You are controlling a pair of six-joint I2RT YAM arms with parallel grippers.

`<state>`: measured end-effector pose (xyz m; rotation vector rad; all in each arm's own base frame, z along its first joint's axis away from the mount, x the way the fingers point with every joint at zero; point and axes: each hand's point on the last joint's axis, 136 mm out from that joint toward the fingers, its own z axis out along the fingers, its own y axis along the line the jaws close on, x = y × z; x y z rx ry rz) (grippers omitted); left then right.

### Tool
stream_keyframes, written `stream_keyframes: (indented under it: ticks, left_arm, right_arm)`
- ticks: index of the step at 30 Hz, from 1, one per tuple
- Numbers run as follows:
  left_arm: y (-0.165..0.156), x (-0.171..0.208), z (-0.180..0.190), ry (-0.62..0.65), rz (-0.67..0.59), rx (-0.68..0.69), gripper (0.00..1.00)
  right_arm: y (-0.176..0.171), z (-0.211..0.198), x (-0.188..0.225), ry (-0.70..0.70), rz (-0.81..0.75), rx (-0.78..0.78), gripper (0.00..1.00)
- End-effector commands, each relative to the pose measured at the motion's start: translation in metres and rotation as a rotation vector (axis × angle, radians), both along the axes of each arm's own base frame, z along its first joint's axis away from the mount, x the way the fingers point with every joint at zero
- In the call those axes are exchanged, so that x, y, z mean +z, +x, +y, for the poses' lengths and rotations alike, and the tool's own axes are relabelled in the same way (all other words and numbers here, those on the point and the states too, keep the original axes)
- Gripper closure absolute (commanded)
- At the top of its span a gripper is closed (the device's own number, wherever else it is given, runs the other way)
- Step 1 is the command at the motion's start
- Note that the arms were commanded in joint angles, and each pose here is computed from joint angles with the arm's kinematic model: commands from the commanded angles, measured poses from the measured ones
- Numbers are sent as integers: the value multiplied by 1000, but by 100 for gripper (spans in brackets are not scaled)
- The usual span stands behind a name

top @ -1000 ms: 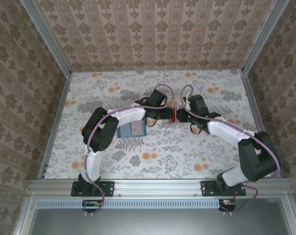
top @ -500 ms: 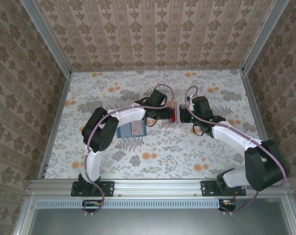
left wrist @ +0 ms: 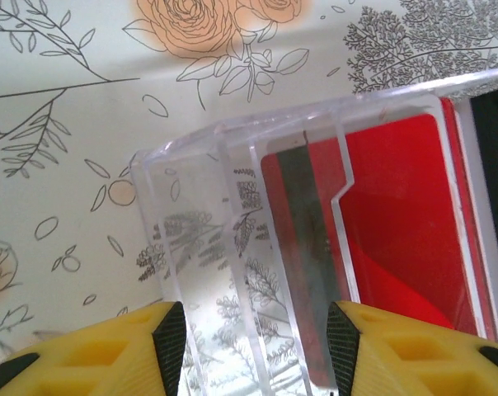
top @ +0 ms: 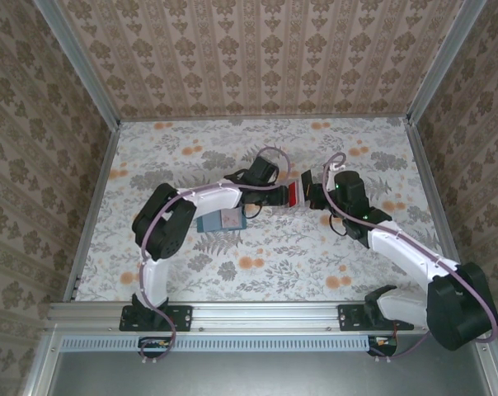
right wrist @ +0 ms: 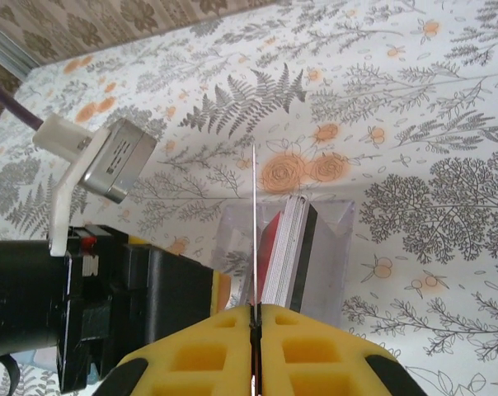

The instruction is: Put the credit cards into the card holder

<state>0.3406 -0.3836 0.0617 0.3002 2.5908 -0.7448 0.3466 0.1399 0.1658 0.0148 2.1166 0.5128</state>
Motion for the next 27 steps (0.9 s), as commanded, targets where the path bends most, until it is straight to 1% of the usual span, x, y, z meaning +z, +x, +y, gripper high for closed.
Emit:
stream_keyframes:
  ticks: [1, 11, 20, 27]
  left_arm:
    - [6, 37, -3, -68, -93, 16, 48]
    - [4, 61, 15, -109, -196, 28, 48]
    - [0, 64, 62, -126, -179, 75, 47]
    - [-3, 65, 105, -119, -182, 117, 47]
  right_arm:
    - [2, -1, 15, 34, -66, -19, 89]
    - [-1, 13, 23, 88, -101, 57, 90]
    - [0, 31, 36, 164, -92, 129, 90]
    - [-2, 50, 34, 235, -32, 152, 89]
